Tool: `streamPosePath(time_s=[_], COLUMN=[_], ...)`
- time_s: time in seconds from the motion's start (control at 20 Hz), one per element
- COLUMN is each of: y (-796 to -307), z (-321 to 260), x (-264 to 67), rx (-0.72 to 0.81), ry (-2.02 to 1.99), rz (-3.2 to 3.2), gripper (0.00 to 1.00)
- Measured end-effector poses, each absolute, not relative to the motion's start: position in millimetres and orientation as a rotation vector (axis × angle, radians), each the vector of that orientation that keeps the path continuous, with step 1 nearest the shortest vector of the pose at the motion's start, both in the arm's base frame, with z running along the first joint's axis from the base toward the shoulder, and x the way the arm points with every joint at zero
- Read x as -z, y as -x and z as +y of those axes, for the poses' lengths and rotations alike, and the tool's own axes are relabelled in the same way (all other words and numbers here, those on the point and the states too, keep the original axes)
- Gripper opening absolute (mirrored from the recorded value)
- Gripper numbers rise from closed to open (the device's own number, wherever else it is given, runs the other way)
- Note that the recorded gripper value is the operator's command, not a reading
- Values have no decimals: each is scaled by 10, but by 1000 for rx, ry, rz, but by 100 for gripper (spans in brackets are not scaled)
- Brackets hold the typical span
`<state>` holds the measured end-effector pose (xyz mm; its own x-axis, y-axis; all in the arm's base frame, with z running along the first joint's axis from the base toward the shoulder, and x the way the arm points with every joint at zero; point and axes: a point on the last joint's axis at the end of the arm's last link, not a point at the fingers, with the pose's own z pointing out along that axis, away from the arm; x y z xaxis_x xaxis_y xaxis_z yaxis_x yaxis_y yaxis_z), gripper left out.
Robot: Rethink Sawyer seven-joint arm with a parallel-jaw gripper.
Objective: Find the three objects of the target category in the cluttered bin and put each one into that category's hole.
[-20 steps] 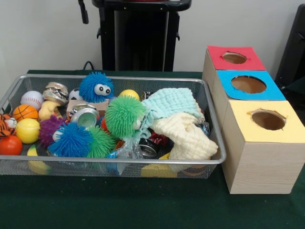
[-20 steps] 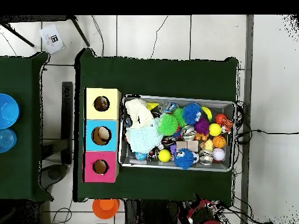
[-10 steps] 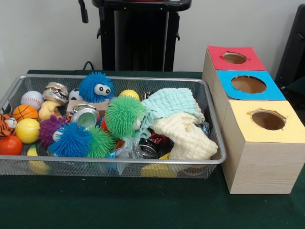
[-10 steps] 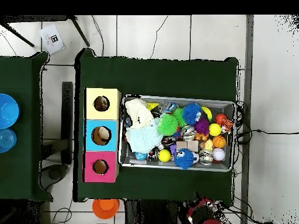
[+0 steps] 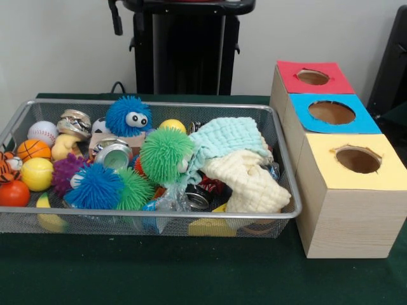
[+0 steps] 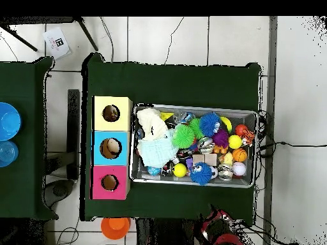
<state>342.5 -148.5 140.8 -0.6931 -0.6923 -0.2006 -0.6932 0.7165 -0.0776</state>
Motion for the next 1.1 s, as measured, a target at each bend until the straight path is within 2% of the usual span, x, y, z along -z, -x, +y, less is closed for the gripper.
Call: streamPosePath(time_s=[0.45, 0.7, 1.1], y=[-4042, -4466, -4901], z=[-1377, -1537, -1918], x=[-1023, -685, -486], rx=[-45, -96, -178], ry=[1167, 1187, 1210], rz=[2693, 2750, 2873], gripper=[100, 100, 100])
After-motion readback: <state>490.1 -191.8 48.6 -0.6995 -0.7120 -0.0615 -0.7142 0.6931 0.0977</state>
